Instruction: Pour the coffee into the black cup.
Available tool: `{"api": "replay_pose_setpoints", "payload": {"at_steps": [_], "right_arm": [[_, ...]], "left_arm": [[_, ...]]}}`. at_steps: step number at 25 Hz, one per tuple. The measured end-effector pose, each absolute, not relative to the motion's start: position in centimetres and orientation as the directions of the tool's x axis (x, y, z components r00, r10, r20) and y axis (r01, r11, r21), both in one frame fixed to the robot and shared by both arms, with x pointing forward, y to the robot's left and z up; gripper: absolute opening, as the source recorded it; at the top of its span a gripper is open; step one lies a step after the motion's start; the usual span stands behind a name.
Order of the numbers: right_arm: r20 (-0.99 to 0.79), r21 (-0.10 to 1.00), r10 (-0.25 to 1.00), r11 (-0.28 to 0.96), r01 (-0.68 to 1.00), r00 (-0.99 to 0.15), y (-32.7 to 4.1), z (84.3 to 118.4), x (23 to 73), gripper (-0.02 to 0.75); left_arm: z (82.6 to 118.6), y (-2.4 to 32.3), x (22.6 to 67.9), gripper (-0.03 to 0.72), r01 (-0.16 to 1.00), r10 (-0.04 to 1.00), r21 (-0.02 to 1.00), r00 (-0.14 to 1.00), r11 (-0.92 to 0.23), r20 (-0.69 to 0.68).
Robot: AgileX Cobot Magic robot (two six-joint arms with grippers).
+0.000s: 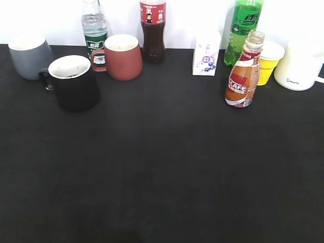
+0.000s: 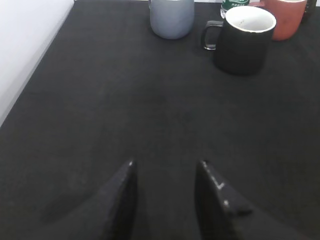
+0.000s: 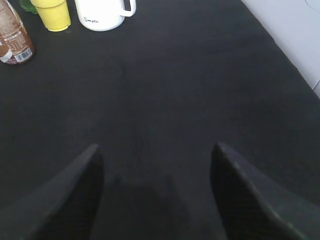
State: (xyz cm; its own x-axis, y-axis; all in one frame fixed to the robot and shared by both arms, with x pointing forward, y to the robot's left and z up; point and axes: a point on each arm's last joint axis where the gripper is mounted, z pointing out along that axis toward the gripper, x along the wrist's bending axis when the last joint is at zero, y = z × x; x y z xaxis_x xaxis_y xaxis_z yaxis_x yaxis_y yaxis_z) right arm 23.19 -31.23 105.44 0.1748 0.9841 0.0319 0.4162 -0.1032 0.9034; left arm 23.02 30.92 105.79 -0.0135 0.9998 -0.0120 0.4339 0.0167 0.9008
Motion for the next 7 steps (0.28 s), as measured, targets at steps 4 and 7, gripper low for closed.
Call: {"api": "replay_pose_setpoints", "payload": {"at_steps": [4,7], "right_arm": [[0.032,0.903,0.984,-0.103,0.416,0.175,-31.23,105.44,23.19,0.522],[0.032,0.903,0.984,-0.103,0.416,0.175,-31.23,105.44,23.19,0.521]], "left_arm": [[105.79,30.92,23.02,0.290,0.434,1.000,0.901,-0.013,0.017,-0.012],[105.77,30.92,23.03,0.273,0.435,1.000,0.900,-0.014,0.017,-0.012]]}}
